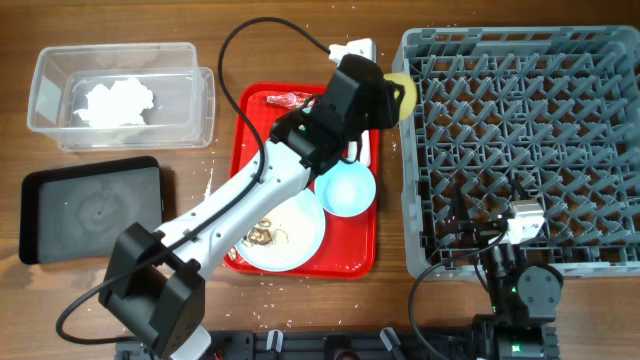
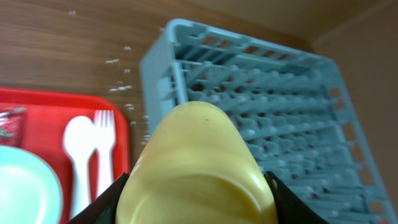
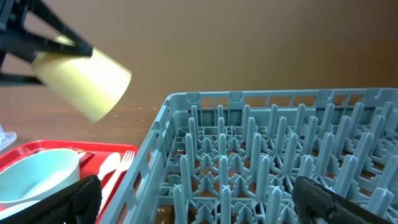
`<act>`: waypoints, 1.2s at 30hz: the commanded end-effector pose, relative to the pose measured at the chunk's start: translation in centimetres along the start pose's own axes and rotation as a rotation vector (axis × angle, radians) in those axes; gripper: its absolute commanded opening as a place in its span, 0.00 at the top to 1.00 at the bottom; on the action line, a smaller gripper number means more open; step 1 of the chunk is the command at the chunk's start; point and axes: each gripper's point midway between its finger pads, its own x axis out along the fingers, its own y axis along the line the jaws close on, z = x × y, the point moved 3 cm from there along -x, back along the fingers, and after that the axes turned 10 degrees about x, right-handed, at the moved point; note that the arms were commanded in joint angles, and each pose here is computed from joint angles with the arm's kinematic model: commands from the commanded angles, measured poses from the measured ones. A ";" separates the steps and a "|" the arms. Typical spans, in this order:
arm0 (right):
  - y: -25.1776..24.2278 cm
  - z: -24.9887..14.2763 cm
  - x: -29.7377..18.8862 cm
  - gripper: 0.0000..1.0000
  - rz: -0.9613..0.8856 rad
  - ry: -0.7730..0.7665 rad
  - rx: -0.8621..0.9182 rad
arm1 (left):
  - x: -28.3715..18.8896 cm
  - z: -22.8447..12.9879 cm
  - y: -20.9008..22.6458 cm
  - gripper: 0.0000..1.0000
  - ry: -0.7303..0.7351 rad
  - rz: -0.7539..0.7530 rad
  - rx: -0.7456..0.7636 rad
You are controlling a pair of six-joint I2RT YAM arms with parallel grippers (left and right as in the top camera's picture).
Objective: Sort waste into correct bins and load items into the dishwasher rack
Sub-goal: 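Set the yellow cup down on the red tray with the left gripper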
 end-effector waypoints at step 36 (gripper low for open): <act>-0.2 0.2 0.0 0.00 -0.013 -0.012 0.003 | -4.4 4.5 23.4 0.39 -0.115 0.657 -0.220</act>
